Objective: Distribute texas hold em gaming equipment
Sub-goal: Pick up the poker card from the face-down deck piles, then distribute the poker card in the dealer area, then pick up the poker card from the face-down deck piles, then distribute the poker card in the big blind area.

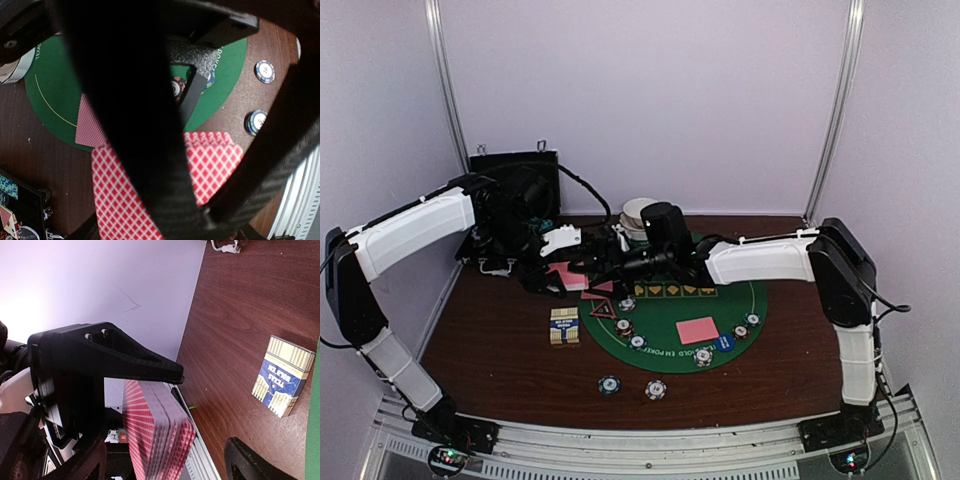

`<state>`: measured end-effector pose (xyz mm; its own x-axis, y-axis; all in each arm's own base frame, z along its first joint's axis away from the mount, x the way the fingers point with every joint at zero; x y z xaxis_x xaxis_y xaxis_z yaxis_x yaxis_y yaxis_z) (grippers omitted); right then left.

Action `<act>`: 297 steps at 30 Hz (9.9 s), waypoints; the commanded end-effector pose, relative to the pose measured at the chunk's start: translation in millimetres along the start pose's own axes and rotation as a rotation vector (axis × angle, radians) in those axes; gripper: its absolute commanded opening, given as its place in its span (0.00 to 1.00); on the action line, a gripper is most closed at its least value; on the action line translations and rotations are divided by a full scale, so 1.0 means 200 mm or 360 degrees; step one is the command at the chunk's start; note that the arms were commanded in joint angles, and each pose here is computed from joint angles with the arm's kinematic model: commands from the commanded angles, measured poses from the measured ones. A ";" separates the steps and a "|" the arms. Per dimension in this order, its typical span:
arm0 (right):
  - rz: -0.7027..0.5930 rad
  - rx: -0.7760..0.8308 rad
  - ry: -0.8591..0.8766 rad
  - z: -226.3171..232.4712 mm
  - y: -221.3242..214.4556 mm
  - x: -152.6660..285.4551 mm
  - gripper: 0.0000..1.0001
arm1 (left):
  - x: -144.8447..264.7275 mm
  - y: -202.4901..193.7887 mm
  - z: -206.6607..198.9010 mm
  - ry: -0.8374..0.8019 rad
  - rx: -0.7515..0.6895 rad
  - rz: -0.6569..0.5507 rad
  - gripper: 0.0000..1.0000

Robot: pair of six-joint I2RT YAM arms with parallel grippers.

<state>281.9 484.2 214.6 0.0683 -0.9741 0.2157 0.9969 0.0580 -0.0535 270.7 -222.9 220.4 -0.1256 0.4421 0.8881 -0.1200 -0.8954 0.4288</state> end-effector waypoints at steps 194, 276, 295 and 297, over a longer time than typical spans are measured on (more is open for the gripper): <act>0.0102 0.0129 0.0227 0.14 -0.04 -0.10 0.77 | 0.08 0.04 0.05 0.0078 0.0009 -0.0023 0.00; -0.0695 0.0017 -0.0581 -0.36 0.93 1.06 0.00 | 0.09 0.02 0.04 0.0089 0.0000 0.0005 0.00; -0.0778 -0.0077 -0.0668 -0.65 1.27 1.04 0.06 | 0.07 0.01 0.03 0.0071 0.0002 0.0006 0.00; -0.0776 -0.0088 -0.0701 -0.67 1.27 1.04 0.07 | 0.07 0.01 0.03 0.0070 0.0003 0.0005 0.00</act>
<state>540.1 270.5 119.6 -0.3627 -0.7286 0.5810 0.9195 -0.3811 0.0962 271.0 -216.5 223.2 -0.1310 0.4009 0.9067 -0.0950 -0.9155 0.3910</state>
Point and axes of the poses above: each gripper's point midway between its finger pads, its own x axis back along the fingers, its own z axis along the line the jaws close on, y = z × x, the point moved 4 cm from there along x, back along the fingers, and after that the axes turned 15 degrees about -x, right-handed, at the moved point
